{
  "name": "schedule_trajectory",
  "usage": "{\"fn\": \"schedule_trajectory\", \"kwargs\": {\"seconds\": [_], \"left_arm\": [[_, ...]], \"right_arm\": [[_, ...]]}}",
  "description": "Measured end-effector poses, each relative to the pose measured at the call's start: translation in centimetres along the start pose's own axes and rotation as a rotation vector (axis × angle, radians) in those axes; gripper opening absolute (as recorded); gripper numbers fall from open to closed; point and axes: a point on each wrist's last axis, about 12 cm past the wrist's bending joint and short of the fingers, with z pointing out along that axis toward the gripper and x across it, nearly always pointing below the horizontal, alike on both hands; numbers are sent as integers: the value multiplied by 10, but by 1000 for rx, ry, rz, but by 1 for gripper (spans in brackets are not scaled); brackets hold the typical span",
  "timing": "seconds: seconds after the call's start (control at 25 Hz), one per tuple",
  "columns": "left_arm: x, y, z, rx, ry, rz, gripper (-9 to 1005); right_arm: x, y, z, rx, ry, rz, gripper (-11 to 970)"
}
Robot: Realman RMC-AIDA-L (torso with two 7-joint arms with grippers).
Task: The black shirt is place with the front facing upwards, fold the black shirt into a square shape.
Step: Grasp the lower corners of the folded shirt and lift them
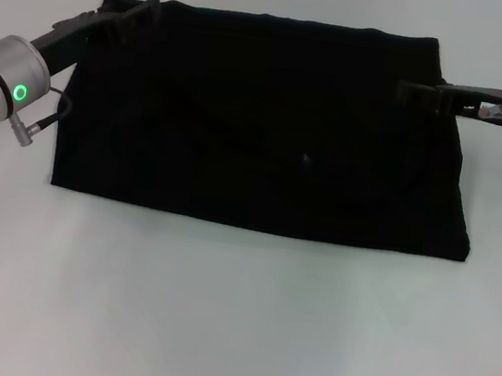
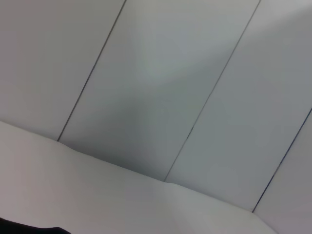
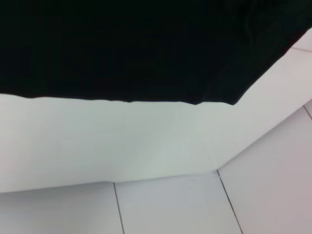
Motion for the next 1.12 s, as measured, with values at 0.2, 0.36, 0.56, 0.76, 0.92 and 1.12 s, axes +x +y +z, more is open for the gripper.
{"fn": "schedule_trajectory", "kwargs": {"seconds": [0.2, 0.36, 0.56, 0.76, 0.92, 1.12], "left_arm": [[1, 0, -3, 13, -2, -3, 813], [3, 0, -5, 22, -1, -4, 838], [7, 1, -9, 30, 7, -12, 842], [10, 1, -12, 41, 7, -18, 840], [10, 1, -16, 59, 6, -13, 839], [5, 9, -34, 129, 30, -11, 840]], "right_arm": [[1, -3, -3, 14, 37, 22, 727], [9, -9, -5, 40, 48, 45, 721], [26, -18, -5, 105, 55, 62, 719], [38, -19, -3, 133, 63, 36, 716], [35, -21, -9, 127, 40, 36, 713], [37, -22, -28, 3, 10, 95, 712]]}}
